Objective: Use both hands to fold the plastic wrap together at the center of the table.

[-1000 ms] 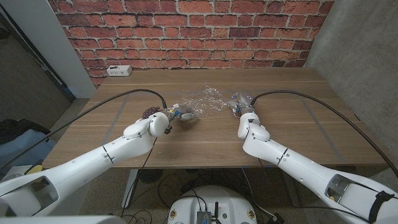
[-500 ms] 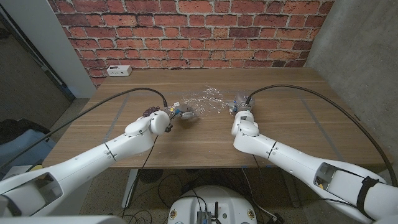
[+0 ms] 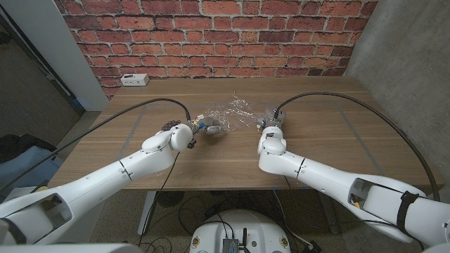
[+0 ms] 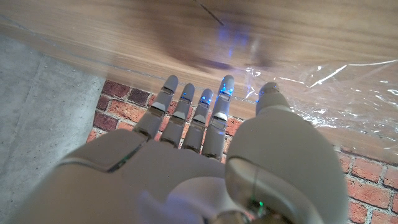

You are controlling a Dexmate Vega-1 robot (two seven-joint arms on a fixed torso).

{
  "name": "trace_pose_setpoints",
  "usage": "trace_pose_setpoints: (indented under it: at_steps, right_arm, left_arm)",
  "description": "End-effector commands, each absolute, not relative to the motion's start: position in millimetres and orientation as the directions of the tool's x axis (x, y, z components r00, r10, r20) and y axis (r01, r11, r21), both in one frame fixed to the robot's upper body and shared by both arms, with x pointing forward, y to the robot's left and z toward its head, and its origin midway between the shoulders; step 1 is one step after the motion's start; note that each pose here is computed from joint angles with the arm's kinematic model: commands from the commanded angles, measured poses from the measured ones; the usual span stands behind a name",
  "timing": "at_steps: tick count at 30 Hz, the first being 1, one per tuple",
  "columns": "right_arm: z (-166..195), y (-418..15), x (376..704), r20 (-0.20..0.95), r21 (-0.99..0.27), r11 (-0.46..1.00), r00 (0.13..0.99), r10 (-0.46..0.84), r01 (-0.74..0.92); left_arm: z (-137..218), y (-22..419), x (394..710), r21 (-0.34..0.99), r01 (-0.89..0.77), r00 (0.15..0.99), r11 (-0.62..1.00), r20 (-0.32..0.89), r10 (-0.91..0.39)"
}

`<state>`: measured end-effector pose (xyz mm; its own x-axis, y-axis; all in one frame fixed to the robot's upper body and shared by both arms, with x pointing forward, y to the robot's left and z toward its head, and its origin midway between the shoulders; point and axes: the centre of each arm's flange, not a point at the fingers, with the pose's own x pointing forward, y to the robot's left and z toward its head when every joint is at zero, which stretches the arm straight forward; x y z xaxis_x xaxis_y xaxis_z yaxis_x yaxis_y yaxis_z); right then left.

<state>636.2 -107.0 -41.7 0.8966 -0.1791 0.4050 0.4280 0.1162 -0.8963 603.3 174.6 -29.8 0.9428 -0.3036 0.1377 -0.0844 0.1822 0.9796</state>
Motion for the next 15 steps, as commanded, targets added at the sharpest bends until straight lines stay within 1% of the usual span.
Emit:
trace_pose_setpoints:
  at_steps: [1,7,15]
  right_arm:
    - [-40.0,-100.7,637.8,0.401,-0.909,0.031,0.892,-0.208,0.416]
    - [-41.2,-98.0,636.4,0.418,-0.899,0.057,0.889,-0.185,0.434]
    - [-43.6,-97.3,631.2,0.498,-0.847,0.12,0.852,-0.161,0.518]
  left_arm:
    - [-29.5,177.0,597.0,0.976,-0.102,0.938,0.194,0.159,-0.308]
    - [-31.0,179.1,594.9,0.975,-0.102,0.938,0.2,0.161,-0.306]
    - [-33.1,180.3,592.7,0.974,-0.102,0.939,0.203,0.162,-0.304]
